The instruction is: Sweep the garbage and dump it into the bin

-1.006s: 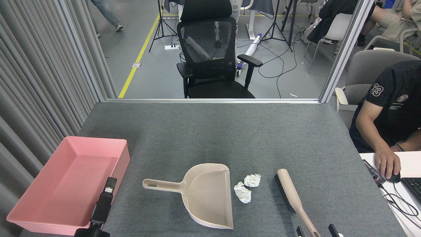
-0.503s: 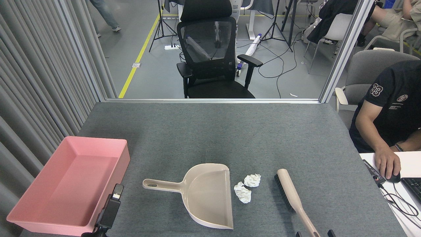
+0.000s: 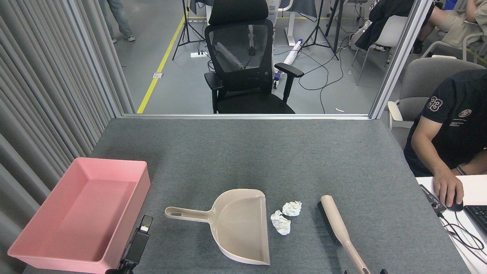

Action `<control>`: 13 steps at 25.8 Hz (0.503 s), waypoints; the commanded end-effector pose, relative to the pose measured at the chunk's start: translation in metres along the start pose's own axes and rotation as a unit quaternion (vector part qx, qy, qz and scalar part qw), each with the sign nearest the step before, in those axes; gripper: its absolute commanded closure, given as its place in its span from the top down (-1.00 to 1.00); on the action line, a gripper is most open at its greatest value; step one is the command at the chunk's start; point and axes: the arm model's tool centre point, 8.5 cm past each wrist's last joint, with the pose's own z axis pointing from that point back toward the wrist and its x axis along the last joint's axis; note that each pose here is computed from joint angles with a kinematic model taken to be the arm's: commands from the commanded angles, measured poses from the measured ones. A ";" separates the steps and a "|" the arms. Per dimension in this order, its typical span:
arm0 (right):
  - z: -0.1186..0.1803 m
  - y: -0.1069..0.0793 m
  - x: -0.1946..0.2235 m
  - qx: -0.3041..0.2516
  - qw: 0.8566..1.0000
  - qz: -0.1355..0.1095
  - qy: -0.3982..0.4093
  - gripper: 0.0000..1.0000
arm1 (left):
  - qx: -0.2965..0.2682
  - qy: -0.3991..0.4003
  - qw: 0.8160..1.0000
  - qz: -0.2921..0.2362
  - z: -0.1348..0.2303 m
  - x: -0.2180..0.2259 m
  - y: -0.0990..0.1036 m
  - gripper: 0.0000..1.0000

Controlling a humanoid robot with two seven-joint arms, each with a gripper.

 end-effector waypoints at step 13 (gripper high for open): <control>-0.011 -0.001 -0.003 -0.001 1.000 0.001 0.002 0.95 | 0.000 -0.005 1.000 0.002 -0.007 0.003 -0.001 0.98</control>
